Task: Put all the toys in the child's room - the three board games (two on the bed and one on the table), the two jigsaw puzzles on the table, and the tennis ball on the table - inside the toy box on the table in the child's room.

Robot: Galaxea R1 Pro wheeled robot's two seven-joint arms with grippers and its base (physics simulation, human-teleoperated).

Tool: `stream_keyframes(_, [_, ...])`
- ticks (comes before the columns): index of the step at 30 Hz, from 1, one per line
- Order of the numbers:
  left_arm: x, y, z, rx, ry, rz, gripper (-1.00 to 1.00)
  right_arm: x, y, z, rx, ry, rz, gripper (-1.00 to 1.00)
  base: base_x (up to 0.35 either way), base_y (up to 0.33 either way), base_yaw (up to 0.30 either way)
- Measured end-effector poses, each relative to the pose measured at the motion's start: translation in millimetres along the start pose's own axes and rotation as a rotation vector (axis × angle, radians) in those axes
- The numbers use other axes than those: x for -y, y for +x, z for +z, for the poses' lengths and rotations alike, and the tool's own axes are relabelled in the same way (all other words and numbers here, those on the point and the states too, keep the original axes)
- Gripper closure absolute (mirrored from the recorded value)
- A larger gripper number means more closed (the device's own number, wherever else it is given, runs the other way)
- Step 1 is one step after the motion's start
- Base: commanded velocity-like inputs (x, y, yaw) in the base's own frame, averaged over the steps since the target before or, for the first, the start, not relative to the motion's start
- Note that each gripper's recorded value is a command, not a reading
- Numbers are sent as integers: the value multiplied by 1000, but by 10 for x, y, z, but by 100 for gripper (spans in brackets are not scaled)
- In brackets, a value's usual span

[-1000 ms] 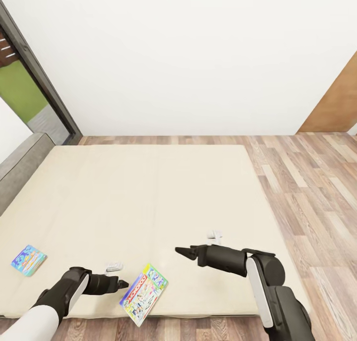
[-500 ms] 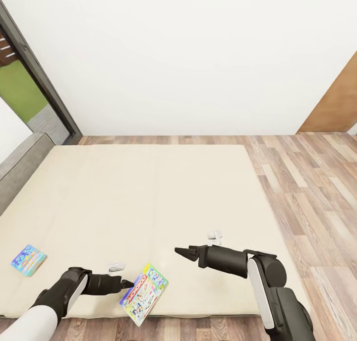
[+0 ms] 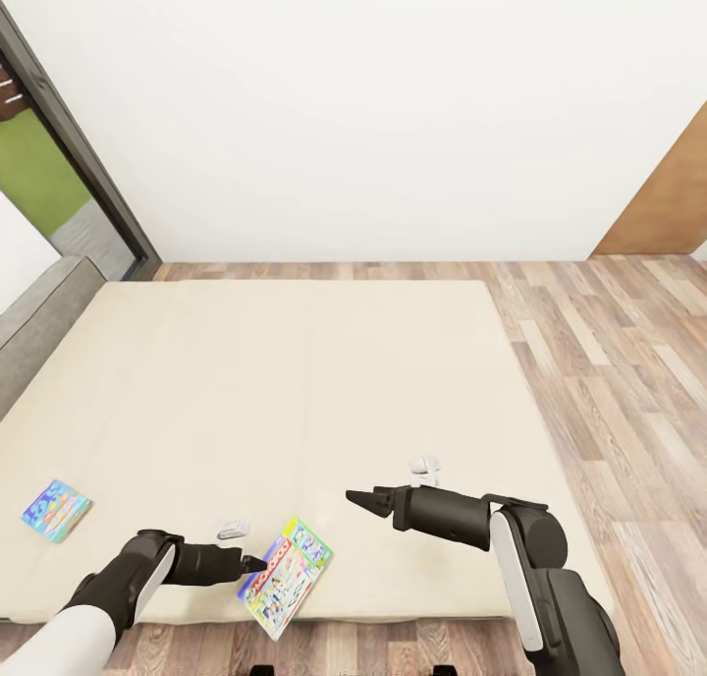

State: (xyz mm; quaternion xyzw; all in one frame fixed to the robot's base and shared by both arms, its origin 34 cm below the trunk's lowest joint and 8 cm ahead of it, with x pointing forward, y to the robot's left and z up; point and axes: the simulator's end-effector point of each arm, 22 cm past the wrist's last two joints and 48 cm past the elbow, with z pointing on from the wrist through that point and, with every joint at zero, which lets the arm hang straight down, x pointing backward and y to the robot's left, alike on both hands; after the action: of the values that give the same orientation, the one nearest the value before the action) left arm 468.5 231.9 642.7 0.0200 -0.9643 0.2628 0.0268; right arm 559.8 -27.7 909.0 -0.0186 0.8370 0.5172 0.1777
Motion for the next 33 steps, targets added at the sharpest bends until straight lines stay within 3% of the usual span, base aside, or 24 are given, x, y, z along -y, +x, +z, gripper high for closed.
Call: stream_keyframes(33, [-298,171,138,-38,-74,-25,-100,196,129,83,-22,8,44,-100,0,0,0])
